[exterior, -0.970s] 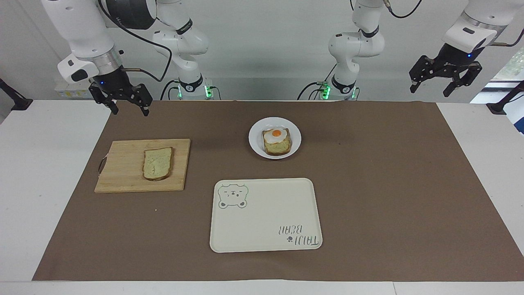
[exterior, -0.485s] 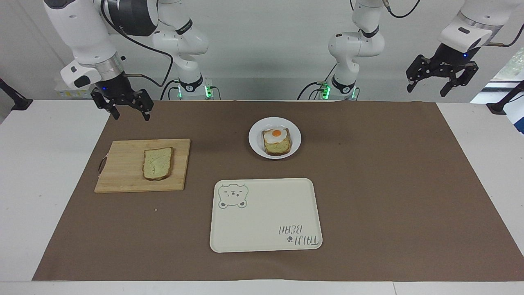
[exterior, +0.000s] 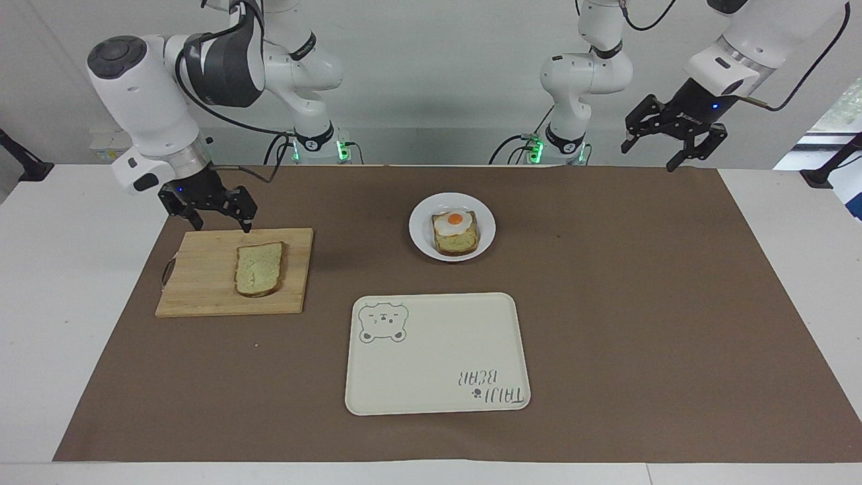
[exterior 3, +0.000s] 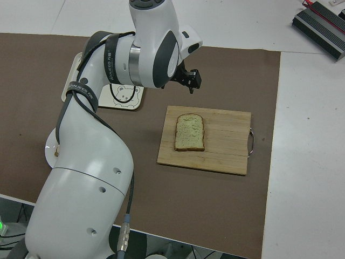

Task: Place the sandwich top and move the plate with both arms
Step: 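Lower the right gripper onto the bread slice while the left gripper reaches the plate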

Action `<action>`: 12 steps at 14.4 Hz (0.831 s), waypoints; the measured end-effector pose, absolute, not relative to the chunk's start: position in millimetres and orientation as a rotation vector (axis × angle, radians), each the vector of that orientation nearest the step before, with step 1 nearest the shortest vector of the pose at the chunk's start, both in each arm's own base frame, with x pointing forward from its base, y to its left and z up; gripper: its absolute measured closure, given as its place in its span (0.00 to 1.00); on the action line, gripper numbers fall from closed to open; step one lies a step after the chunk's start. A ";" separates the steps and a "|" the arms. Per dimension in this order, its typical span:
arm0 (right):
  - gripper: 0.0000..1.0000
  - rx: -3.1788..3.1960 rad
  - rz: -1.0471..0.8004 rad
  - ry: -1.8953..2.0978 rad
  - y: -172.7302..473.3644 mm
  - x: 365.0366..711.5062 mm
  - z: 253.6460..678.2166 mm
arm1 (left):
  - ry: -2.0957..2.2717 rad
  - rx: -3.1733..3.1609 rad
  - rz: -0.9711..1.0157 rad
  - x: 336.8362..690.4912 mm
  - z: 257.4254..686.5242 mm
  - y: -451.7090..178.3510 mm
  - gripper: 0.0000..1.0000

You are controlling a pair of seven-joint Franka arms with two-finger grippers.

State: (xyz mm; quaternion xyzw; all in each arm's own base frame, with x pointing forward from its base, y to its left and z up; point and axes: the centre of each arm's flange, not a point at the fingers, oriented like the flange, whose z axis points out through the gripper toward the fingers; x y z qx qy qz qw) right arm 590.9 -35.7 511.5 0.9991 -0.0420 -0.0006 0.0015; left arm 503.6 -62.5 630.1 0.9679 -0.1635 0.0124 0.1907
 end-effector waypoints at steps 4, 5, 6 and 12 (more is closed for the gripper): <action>0.00 3.137 0.016 -0.046 -68.7 589.1 445.5 | -0.484 2.523 0.041 500.6 551.1 -77.5 0.00; 0.00 3.138 -0.001 -0.035 -73.0 585.3 432.1 | -0.492 2.500 0.031 495.3 530.5 -83.7 0.00; 0.00 3.139 -0.017 -0.017 -75.4 581.9 419.4 | -0.498 2.481 0.021 489.4 511.8 -92.7 0.00; 0.17 3.149 -0.096 0.074 -105.1 554.1 360.0 | -0.468 2.379 0.058 453.7 423.3 -138.5 0.00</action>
